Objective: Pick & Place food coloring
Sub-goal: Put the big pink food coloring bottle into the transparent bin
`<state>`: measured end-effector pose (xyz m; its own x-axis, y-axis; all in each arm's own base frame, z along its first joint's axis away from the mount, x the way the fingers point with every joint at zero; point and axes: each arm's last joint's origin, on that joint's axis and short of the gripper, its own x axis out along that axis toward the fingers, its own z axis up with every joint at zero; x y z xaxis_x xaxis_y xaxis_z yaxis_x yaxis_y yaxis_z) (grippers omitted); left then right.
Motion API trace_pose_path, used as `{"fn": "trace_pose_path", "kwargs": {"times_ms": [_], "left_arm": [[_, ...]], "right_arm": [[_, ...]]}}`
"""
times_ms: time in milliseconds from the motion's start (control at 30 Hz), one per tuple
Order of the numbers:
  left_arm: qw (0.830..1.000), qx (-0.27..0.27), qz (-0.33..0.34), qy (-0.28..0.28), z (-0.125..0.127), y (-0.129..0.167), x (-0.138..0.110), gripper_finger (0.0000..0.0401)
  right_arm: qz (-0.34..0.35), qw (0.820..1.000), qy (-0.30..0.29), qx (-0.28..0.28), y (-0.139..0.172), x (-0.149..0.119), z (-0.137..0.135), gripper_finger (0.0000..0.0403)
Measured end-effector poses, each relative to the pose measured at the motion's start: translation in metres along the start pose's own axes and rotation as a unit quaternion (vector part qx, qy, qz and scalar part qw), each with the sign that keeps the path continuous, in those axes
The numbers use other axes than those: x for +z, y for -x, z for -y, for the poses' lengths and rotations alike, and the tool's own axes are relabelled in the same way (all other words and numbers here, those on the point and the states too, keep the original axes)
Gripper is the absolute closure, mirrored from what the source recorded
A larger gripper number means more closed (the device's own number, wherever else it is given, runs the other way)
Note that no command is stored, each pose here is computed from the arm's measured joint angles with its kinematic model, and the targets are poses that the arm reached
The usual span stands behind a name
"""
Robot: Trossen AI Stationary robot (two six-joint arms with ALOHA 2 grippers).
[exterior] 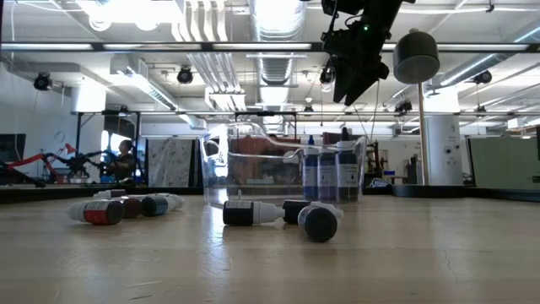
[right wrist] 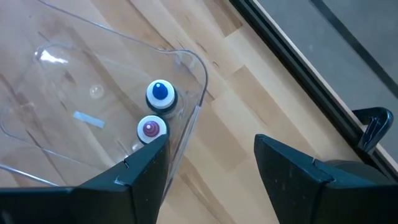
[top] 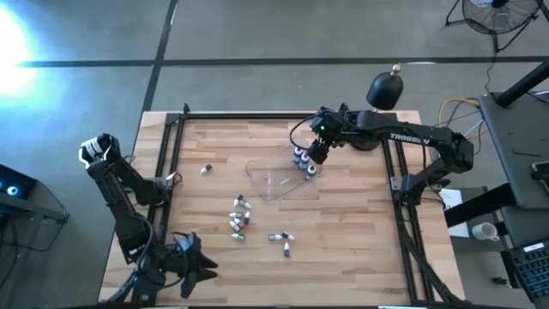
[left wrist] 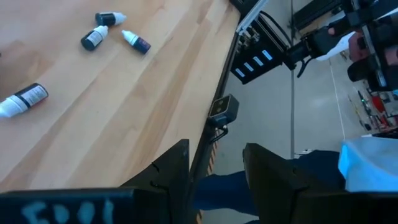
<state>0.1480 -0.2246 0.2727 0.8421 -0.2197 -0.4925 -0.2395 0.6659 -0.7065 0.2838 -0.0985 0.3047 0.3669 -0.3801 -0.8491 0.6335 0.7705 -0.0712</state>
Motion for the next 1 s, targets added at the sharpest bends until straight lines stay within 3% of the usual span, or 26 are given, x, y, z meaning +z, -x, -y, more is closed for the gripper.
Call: {"fn": "trace_pose_path", "kwargs": {"times_ms": [233,567,800,900,1000], "left_arm": [[0.998,0.006,0.05,-0.049,0.001,-0.003,0.002,0.0275],[0.996,0.015,0.065,-0.058,0.0,-0.006,0.001,0.0275],[0.993,0.04,-0.049,-0.098,-0.009,-0.003,-0.004,0.0275],[0.976,0.081,-0.135,-0.148,-0.013,0.005,-0.003,0.0275],[0.949,0.135,-0.201,-0.201,-0.014,0.018,0.003,0.0275]], "right_arm": [[0.0,1.0,0.004,0.0,0.0,0.0,0.0,0.0174],[0.001,1.0,0.004,-0.002,0.0,0.0,0.0,0.0174],[-0.003,1.0,0.005,-0.003,-0.002,-0.002,0.0,0.0174],[-0.007,1.0,0.006,-0.004,-0.003,-0.003,0.0,0.0174],[-0.01,1.0,0.007,-0.005,-0.005,-0.005,0.0,0.0174]]}}
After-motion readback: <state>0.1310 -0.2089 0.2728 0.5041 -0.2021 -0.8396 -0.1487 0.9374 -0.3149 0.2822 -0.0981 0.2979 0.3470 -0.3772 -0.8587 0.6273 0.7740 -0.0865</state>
